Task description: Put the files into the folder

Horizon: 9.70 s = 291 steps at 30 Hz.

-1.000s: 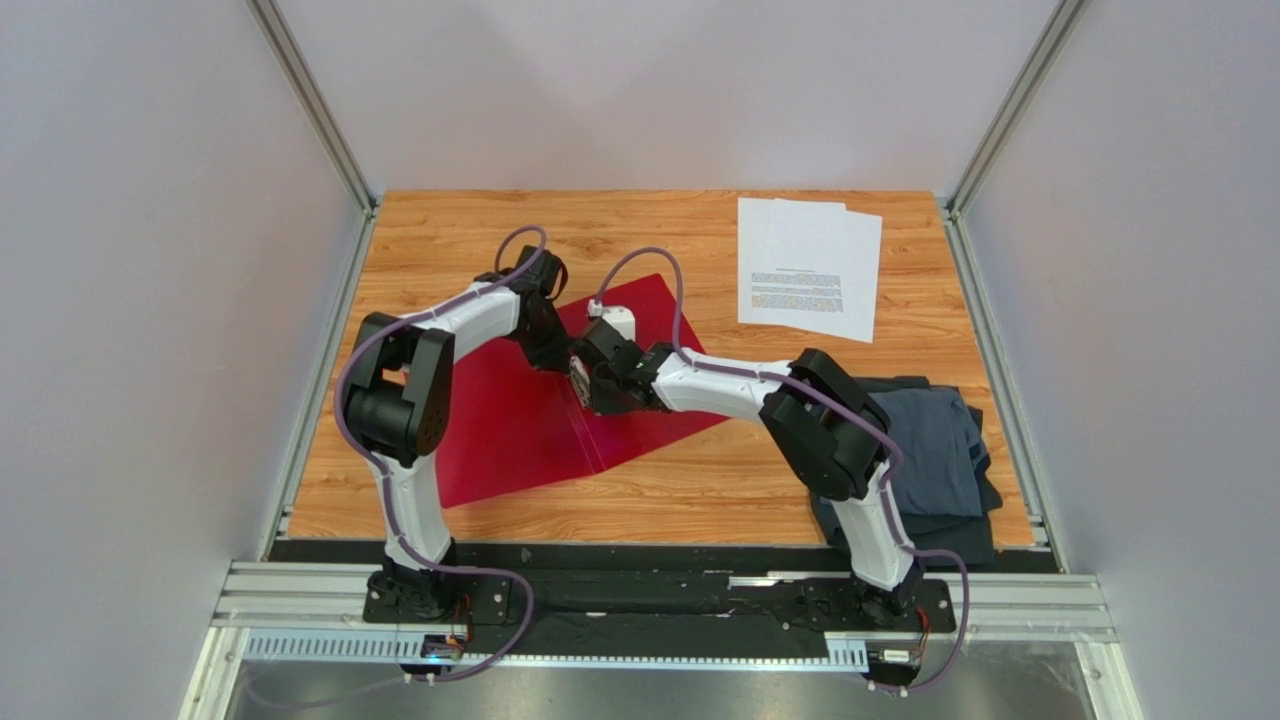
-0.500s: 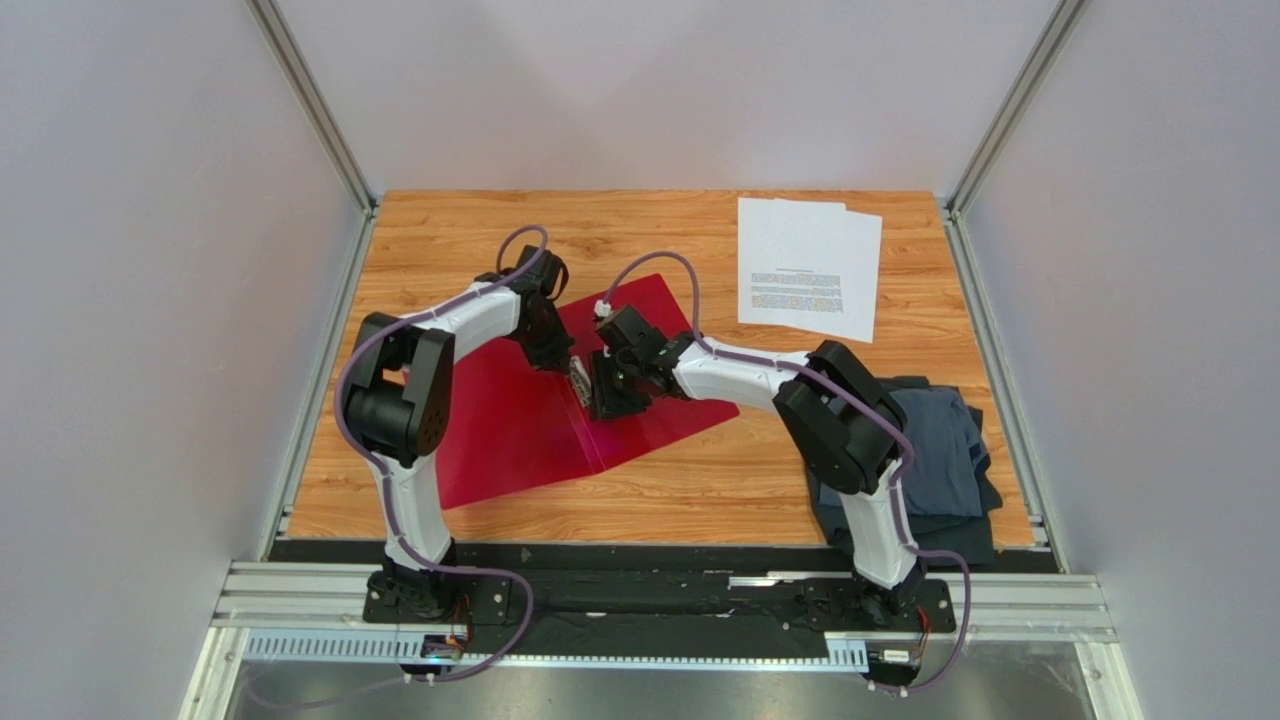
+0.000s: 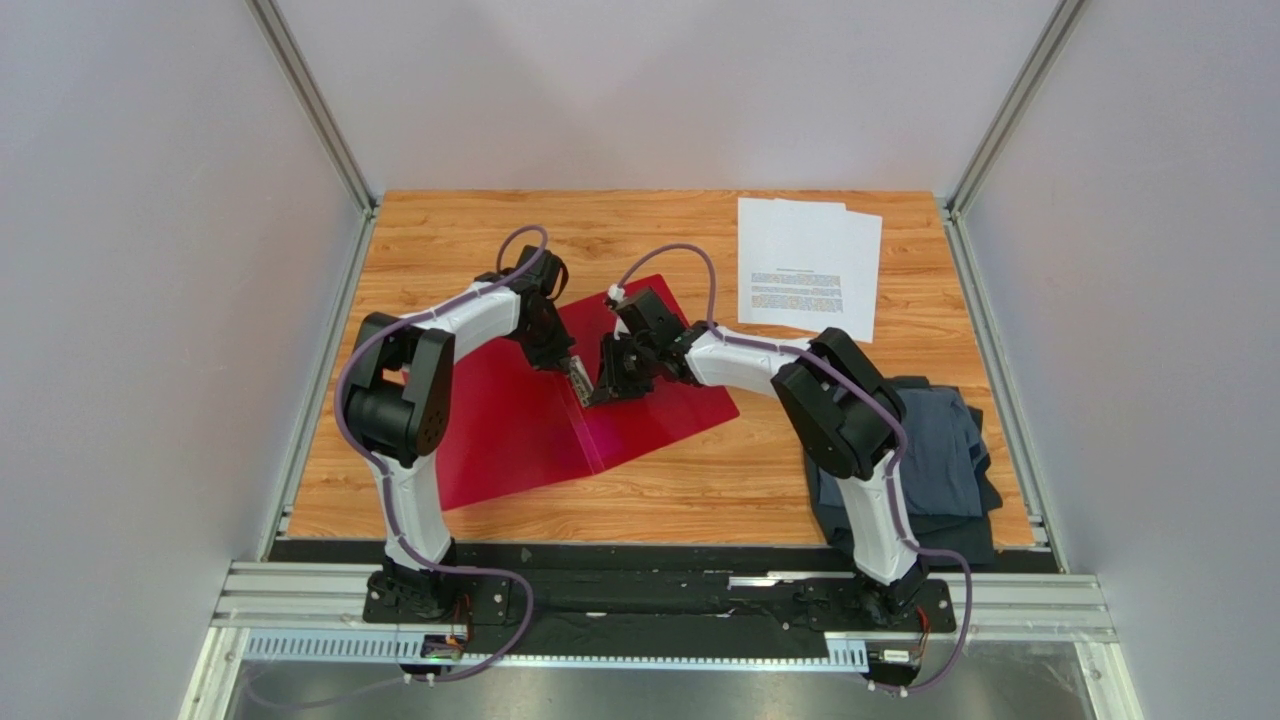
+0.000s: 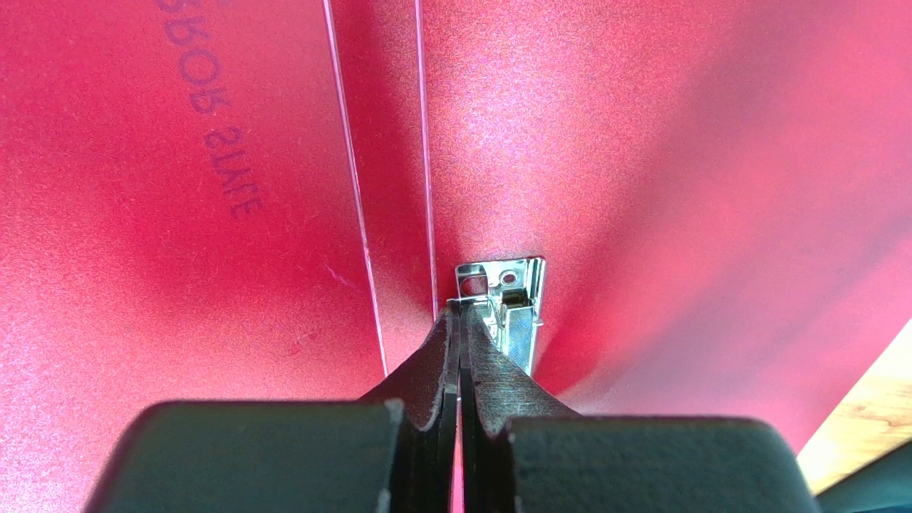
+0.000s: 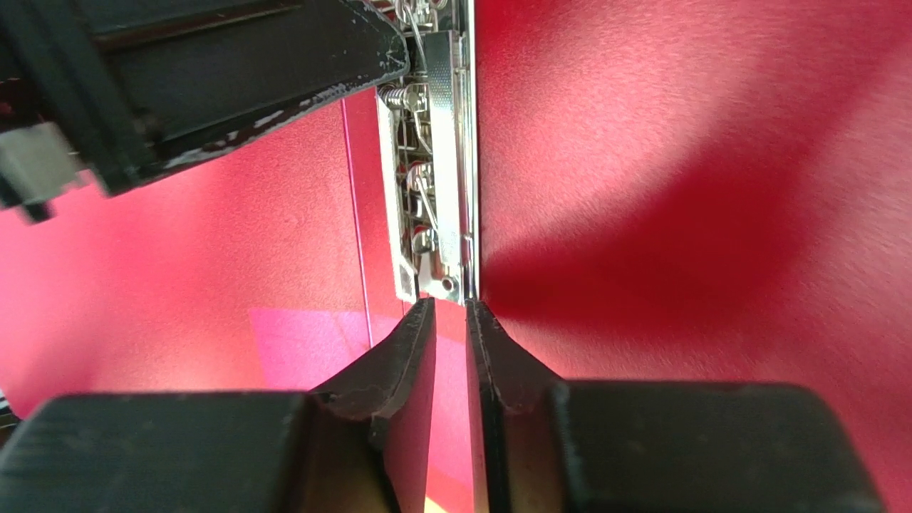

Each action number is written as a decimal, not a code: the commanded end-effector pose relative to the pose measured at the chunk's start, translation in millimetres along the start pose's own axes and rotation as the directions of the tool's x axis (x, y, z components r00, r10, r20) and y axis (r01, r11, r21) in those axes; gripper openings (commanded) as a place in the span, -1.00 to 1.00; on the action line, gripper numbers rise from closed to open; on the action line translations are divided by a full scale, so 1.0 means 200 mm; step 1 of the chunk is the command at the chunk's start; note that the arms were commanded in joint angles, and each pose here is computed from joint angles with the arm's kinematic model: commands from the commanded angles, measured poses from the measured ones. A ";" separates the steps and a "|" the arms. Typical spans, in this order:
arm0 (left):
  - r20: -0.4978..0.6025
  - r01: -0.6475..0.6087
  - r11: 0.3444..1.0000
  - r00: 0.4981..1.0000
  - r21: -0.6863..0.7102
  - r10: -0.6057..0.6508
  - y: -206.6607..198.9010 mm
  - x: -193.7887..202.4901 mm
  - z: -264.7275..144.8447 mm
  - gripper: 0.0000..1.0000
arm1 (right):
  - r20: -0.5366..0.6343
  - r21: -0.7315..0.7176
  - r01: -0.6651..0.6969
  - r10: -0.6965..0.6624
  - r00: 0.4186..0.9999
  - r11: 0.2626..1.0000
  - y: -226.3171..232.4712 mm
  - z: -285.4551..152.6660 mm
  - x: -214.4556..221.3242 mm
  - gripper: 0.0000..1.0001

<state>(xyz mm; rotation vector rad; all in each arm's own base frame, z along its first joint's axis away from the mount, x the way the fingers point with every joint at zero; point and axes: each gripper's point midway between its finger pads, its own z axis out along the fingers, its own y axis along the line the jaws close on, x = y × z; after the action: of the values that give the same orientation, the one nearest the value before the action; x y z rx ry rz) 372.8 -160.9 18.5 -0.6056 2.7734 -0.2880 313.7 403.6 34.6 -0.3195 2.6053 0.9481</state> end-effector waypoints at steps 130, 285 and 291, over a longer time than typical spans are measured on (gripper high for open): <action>-0.124 -0.084 0.990 0.990 -0.116 0.070 0.16 0.24 0.09 -1.00 | 0.047 -0.064 0.003 0.000 0.999 0.998 0.10 0.01 -0.08 -0.52; -0.071 -0.128 0.967 0.991 -0.222 0.115 0.19 0.23 0.12 -1.00 | -0.219 0.711 0.248 -0.128 0.967 0.658 -0.58 -0.01 0.32 -1.00; -0.068 -0.137 0.966 0.990 -0.217 0.125 0.19 0.23 0.11 -1.00 | -0.188 0.728 0.244 -0.157 0.970 0.640 -0.57 -0.04 0.26 -1.00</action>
<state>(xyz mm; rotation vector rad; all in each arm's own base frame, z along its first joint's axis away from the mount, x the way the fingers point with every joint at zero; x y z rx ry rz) 362.6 -169.4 17.2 -0.5450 2.7659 -0.1820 311.9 403.7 24.7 -0.3155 2.6191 0.3008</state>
